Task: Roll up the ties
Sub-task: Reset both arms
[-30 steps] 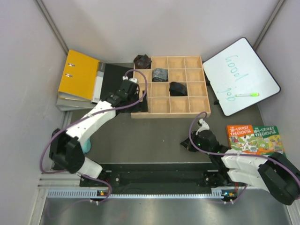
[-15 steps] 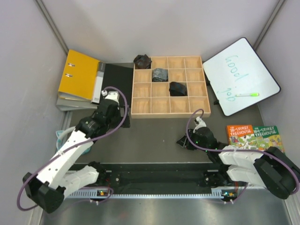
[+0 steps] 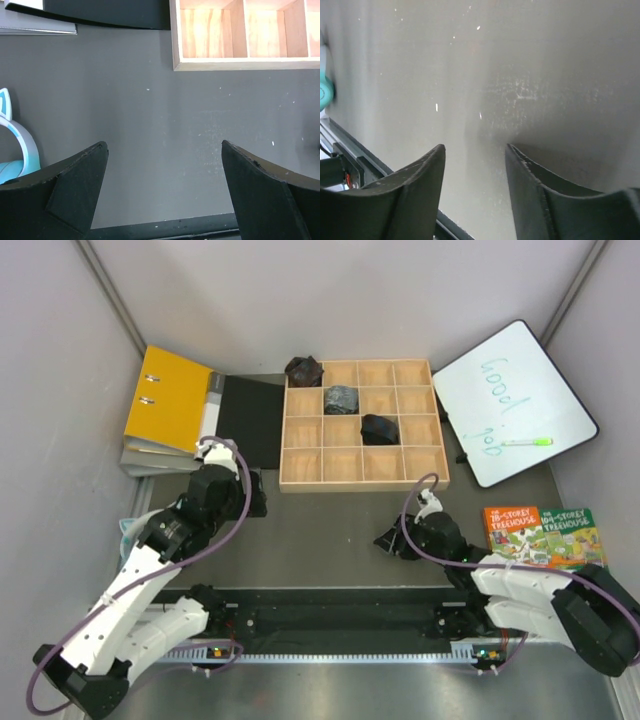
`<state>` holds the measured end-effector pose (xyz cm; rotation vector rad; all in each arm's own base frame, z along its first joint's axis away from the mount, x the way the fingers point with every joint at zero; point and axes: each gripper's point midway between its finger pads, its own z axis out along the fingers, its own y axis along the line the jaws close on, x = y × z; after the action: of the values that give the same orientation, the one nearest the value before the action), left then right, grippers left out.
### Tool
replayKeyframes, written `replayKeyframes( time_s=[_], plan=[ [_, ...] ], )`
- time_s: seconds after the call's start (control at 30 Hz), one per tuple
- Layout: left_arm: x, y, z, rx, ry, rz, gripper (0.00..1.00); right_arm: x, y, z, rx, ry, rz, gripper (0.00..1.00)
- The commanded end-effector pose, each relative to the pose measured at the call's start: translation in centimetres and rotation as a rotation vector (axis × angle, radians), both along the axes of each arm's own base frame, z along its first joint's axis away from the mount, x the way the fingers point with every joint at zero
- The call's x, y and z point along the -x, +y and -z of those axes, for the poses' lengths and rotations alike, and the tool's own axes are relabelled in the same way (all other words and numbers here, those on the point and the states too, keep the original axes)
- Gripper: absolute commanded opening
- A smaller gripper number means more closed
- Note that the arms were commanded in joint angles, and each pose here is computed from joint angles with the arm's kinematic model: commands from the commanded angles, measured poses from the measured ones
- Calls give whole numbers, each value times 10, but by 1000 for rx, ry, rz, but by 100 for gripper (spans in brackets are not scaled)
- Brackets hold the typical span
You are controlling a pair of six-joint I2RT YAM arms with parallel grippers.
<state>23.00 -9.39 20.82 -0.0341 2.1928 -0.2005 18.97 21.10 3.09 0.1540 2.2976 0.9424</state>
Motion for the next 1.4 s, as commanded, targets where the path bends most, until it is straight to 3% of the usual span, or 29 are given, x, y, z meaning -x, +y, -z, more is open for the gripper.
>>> replayKeyframes(
  time_s=[0.0,0.1,0.23,0.47,1.37],
  plan=[
    [-3,0,-5,7,-57,11,99,6,-20,13,54,1,45,54],
    [-2,2,-5,7,-64,4,99,6,-24,7,33,-26,64,58],
    [-2,2,-7,13,-73,3,99,8,-26,3,12,-52,67,81],
    [-3,2,-5,11,-70,4,99,9,-27,-19,-72,-135,81,98],
    [-3,4,-6,10,-70,-10,99,5,-38,-29,-193,-102,240,99]
  ],
)
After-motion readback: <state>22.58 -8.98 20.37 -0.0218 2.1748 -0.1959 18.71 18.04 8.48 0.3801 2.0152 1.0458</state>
